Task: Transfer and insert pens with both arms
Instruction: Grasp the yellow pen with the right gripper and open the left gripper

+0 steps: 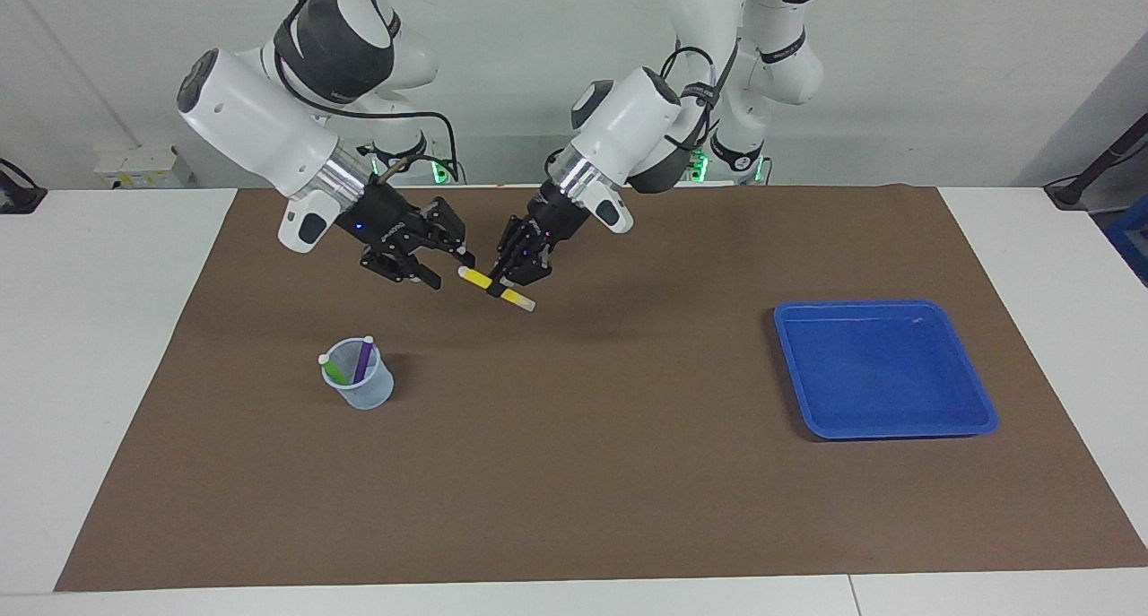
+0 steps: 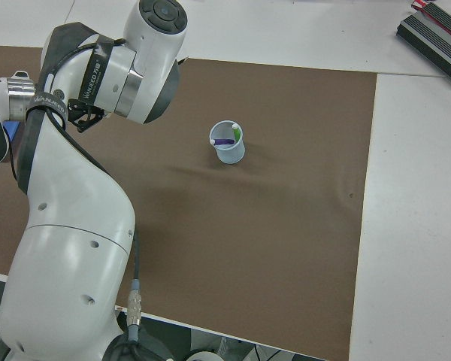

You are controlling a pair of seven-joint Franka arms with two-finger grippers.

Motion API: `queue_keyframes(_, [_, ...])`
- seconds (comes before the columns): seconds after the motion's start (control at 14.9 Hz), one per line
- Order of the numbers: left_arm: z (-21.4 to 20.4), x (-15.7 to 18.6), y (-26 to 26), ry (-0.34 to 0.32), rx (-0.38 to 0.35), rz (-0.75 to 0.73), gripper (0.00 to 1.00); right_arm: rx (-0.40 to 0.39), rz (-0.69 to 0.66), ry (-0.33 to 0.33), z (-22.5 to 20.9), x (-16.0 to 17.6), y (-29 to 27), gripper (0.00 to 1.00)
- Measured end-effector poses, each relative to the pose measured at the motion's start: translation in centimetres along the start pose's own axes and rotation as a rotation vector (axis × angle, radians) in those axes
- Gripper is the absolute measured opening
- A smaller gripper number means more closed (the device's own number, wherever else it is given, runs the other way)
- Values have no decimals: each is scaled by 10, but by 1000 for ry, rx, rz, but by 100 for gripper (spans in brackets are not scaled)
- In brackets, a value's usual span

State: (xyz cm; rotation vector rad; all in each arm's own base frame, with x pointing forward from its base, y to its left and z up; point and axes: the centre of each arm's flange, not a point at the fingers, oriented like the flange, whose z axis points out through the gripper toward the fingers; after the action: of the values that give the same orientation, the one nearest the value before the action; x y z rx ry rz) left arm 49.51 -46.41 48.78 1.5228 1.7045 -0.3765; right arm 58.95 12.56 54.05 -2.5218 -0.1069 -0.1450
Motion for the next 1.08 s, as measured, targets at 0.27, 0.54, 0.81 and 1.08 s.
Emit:
queue_keyframes(0.27, [-1, -1, 0, -6, -14, -1, 17, 0, -6, 0, 2, 0, -4, 60])
queue_keyframes(0.54, [-2, -2, 1, -14, -34, -1, 17, -2, -7, 4, 2, 0, -4, 58])
queue_keyframes(0.81, [0, -3, -1, -16, -38, 1, 17, -2, -8, 5, 1, 0, -4, 52])
queue_keyframes(1.08, [3, -7, -9, -21, -36, 7, 17, -4, -14, 24, 1, 2, -7, 52])
